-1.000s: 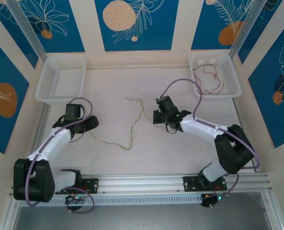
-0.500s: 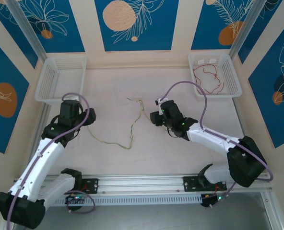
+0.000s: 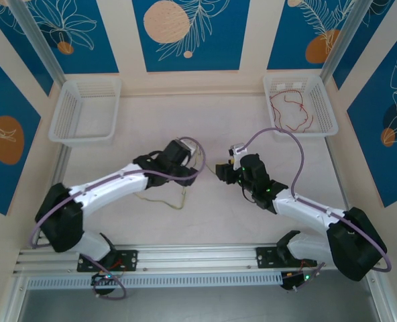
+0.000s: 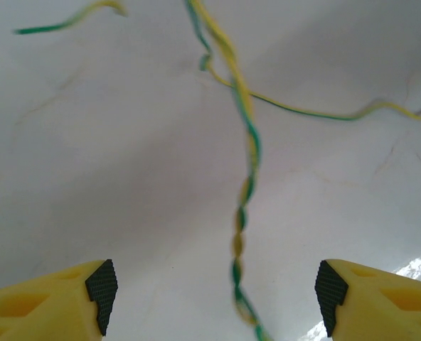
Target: Untangle the cables
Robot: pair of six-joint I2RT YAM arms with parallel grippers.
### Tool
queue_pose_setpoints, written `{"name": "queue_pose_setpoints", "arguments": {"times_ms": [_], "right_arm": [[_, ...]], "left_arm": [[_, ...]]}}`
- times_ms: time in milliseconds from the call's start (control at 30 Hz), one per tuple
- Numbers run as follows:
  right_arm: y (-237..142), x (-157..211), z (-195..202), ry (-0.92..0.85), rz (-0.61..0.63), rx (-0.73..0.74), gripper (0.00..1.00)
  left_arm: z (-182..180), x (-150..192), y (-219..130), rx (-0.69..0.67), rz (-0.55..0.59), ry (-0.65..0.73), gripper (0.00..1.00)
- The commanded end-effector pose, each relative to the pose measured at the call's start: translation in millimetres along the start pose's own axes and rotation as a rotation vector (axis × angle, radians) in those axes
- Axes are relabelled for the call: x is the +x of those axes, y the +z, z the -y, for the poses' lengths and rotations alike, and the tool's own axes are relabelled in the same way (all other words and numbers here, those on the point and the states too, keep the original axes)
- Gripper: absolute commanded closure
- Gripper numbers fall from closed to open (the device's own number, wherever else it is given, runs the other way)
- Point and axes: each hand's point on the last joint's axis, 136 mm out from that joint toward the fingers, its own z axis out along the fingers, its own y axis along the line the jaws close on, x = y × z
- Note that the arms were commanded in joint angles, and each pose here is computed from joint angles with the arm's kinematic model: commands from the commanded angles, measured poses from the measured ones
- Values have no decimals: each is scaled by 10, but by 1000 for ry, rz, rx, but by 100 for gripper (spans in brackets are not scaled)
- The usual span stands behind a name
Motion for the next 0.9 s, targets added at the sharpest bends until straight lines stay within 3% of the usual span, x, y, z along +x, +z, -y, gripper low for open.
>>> {"name": "queue_pose_setpoints", "arguments": {"times_ms": [0, 67, 100, 233, 333, 567, 767, 867], "right_arm": [[52, -123, -17, 30, 29, -12, 47], [74, -130, -45, 45, 32, -29, 47], [84, -139, -70, 53, 32, -41, 47], [164, -138, -122, 58, -4, -54, 46], [225, -137, -142, 40, -24, -39, 46], [223, -243, -219, 47, 3, -77, 46], [-50, -418, -466, -35, 124, -189, 45], [-413, -585, -668, -110, 251, -296, 34]], "left_arm": [[103, -316, 93, 11, 82, 34, 24], [69, -294, 236, -25, 62, 35, 29], [42, -278, 279, -46, 49, 34, 36], [-101, -277, 228, -110, 79, 12, 88], [-147, -311, 114, -111, 107, 25, 100], [-241, -350, -263, -74, 181, 53, 100], [139, -457, -826, 267, 391, 124, 100], [257, -430, -1012, 364, 413, 173, 100]]}}
